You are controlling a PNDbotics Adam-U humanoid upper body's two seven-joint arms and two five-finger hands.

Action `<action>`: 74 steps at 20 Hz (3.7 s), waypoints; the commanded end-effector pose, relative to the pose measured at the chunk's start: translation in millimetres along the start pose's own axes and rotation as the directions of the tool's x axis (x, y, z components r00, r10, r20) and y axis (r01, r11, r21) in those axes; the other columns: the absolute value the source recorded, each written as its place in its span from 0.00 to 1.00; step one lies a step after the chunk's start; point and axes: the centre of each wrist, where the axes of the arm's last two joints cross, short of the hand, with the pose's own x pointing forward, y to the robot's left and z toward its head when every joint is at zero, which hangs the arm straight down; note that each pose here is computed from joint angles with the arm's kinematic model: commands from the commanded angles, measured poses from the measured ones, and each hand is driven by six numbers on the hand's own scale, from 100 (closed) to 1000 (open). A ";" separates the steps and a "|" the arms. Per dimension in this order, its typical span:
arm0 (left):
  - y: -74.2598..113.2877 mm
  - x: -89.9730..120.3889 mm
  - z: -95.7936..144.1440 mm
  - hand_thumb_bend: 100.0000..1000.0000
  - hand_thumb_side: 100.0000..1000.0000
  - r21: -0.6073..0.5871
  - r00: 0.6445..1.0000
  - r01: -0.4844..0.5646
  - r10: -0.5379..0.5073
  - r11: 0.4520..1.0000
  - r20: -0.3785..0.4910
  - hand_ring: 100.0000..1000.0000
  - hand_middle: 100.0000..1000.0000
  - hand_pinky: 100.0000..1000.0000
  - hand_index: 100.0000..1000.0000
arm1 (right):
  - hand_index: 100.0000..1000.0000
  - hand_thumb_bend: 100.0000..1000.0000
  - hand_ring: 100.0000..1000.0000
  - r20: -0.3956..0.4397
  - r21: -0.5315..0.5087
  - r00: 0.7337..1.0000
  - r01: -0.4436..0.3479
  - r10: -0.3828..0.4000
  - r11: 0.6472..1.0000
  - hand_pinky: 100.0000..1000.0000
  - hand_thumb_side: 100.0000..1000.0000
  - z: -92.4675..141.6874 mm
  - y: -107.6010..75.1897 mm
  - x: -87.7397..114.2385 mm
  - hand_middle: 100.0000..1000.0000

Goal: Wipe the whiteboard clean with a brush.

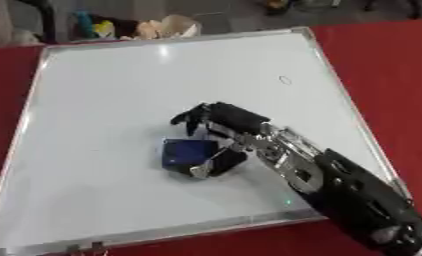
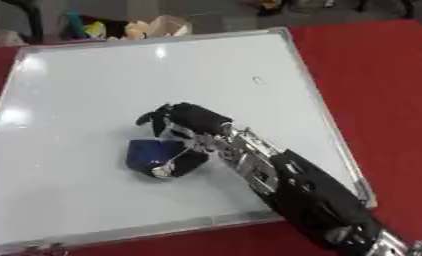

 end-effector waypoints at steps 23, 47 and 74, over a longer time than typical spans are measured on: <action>1.0 6.5 -4.8 0.22 0.91 -0.006 1.000 0.001 -0.001 1.000 0.028 0.54 0.46 0.36 0.61 | 0.85 0.18 0.58 -0.042 0.054 0.999 0.010 -0.007 0.998 0.36 0.33 5.1 14.1 -8.9 0.45; 2.1 4.1 -2.4 0.22 0.91 -0.004 1.000 0.004 -0.004 1.000 0.017 0.54 0.46 0.36 0.61 | 0.85 0.14 0.58 -0.132 -0.033 0.991 -0.020 0.015 0.999 0.36 0.30 21.7 -10.5 -19.3 0.45; 5.9 5.0 -3.5 0.23 0.91 0.001 1.000 0.020 -0.020 1.000 0.021 0.54 0.46 0.36 0.61 | 0.85 0.20 0.61 -0.494 -0.266 0.869 -0.159 0.007 0.951 0.39 0.36 95.2 -74.3 -76.3 0.46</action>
